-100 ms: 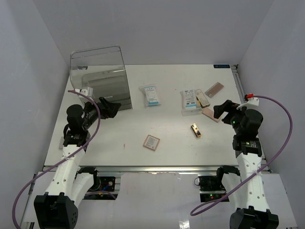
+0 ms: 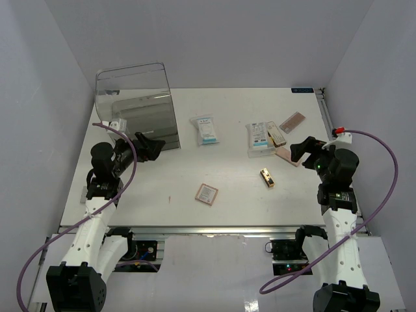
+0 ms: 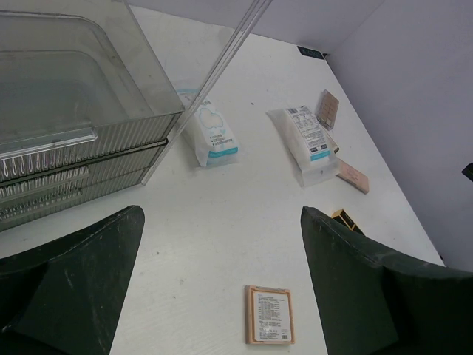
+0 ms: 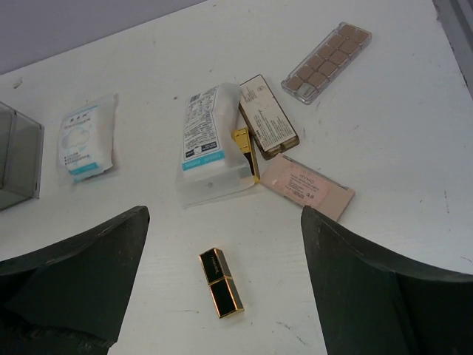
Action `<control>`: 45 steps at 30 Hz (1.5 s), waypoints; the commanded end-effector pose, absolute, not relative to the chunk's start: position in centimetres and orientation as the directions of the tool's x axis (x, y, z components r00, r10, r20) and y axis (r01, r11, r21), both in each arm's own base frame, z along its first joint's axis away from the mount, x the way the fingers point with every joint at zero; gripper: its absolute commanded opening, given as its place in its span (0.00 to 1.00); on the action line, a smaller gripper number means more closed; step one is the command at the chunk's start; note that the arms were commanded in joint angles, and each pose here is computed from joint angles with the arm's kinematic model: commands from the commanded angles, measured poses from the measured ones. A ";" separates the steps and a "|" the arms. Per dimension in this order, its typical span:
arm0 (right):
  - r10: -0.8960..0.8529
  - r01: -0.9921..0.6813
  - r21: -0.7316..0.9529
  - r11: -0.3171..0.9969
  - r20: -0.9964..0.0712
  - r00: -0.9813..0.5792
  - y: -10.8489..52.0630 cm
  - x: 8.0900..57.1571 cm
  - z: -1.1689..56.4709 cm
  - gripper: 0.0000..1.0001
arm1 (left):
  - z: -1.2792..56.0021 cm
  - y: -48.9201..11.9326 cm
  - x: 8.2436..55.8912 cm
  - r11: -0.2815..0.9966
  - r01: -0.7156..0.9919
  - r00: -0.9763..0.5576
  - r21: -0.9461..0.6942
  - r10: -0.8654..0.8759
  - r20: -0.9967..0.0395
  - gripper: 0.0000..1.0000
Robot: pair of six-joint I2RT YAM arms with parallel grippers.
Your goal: Organize the makeup
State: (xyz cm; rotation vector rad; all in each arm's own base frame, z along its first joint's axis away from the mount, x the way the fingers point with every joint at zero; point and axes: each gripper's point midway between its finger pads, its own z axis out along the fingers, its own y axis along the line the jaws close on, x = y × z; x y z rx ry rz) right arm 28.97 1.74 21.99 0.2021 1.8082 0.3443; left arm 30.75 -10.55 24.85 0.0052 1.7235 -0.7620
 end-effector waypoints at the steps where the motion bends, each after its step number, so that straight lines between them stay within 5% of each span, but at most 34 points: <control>1: 0.183 -0.302 0.242 0.922 -0.960 -0.211 4.9 28.6 23.8 0.90 | 25.2 -11.0 30.8 0.755 0.402 -0.321 -0.519 -0.415 -0.851 0.98; 7: -0.055 -0.656 0.054 0.752 -0.988 -0.145 9.4 26.0 21.3 0.90 | 23.5 -11.8 31.1 0.696 0.354 -0.418 -0.625 -0.480 -0.772 0.98; 14: -0.106 -0.653 0.034 0.756 -0.979 -0.174 9.9 26.2 19.6 0.90 | 22.0 -11.5 31.4 0.615 0.200 -0.467 -0.763 -0.625 -0.626 0.98; 17: -0.196 -0.748 -0.020 0.663 -0.970 -0.147 11.6 25.1 18.1 0.90 | 22.1 -11.4 32.0 0.565 0.143 -0.471 -0.813 -0.683 -0.558 0.94; 19: -0.234 -0.832 -0.042 0.553 -0.966 -0.106 13.5 23.6 17.5 0.90 | 23.0 -11.0 32.8 0.551 0.116 -0.446 -0.826 -0.714 -0.539 0.92; 28: -0.227 -0.867 -0.071 0.494 -0.973 -0.050 14.2 22.7 19.1 0.90 | 22.0 -8.0 35.4 0.422 -0.096 -0.308 -0.902 -0.874 -0.376 0.80; 35: -0.227 -0.890 -0.096 0.445 -0.974 -0.008 14.7 22.2 19.1 0.99 | 20.4 -6.2 36.0 0.398 -0.156 -0.221 -0.904 -0.906 -0.361 0.70; 45: -0.234 -0.902 -0.128 0.412 -0.972 0.031 14.9 21.8 19.0 0.87 | 20.1 -4.7 38.8 0.390 -0.125 -0.167 -0.912 -0.915 -0.368 0.54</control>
